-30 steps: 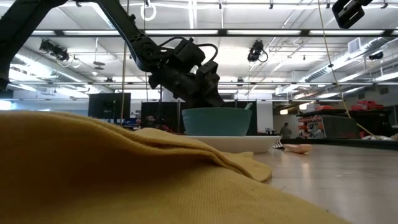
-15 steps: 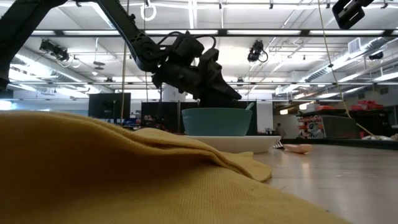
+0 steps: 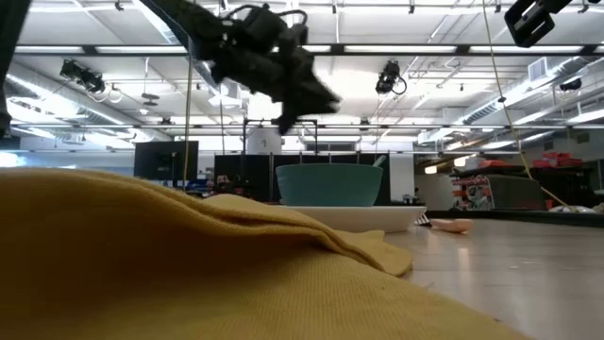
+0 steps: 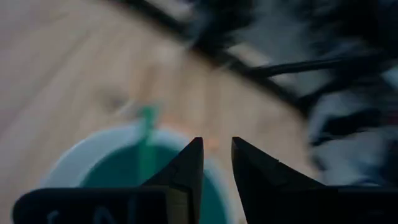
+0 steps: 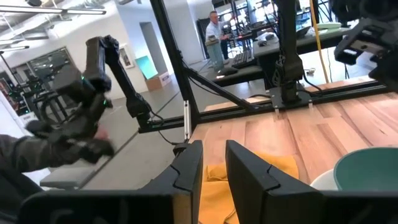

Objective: Set table place
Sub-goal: Place the gold spoon inside the green bowl

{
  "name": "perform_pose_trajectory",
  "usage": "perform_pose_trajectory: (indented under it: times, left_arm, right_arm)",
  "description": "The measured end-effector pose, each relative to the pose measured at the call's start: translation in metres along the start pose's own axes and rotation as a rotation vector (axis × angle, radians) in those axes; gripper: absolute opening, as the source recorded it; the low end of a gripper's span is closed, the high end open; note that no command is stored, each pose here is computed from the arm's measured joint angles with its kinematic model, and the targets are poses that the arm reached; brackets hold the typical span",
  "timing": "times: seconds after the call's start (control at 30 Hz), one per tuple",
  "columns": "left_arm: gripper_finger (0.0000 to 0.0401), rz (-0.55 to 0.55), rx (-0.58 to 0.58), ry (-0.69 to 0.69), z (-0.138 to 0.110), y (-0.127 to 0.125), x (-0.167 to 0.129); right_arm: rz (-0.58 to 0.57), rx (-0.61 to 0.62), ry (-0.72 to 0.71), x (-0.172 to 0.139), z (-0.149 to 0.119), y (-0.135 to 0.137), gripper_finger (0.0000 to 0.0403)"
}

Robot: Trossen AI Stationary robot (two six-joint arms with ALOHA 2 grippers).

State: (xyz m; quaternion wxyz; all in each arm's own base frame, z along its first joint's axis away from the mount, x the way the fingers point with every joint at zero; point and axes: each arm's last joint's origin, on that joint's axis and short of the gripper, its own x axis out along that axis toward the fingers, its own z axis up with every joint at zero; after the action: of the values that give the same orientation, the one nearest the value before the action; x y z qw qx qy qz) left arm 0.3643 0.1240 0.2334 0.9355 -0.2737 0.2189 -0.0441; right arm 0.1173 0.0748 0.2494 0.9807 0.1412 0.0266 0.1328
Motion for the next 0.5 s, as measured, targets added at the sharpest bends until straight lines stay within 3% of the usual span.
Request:
perform_pose_trajectory:
  times: [0.17,0.23,0.33,0.5]
  left_arm:
    - [0.0076,0.474,-0.055,0.214,-0.015,-0.005,-0.048]
    - [0.0072,0.612,-0.072,0.294,-0.023,-0.007,-0.061]
    - [0.0069,0.676,-0.073,0.391,-0.034,-0.009,-0.064]
    - [0.0068,0.667,-0.025,0.484,-0.052,-0.002,-0.045]
  right_arm:
    - [-0.001,-0.001,0.005,0.0,-0.001,0.0,0.0077]
    - [-0.001,-0.008,0.005,0.0,0.0,0.0,0.0077]
    - [-0.001,-0.014,0.005,0.0,0.0,0.0,0.0077]
    - [-0.001,-0.013,0.003,0.0,0.0,0.0,0.0077]
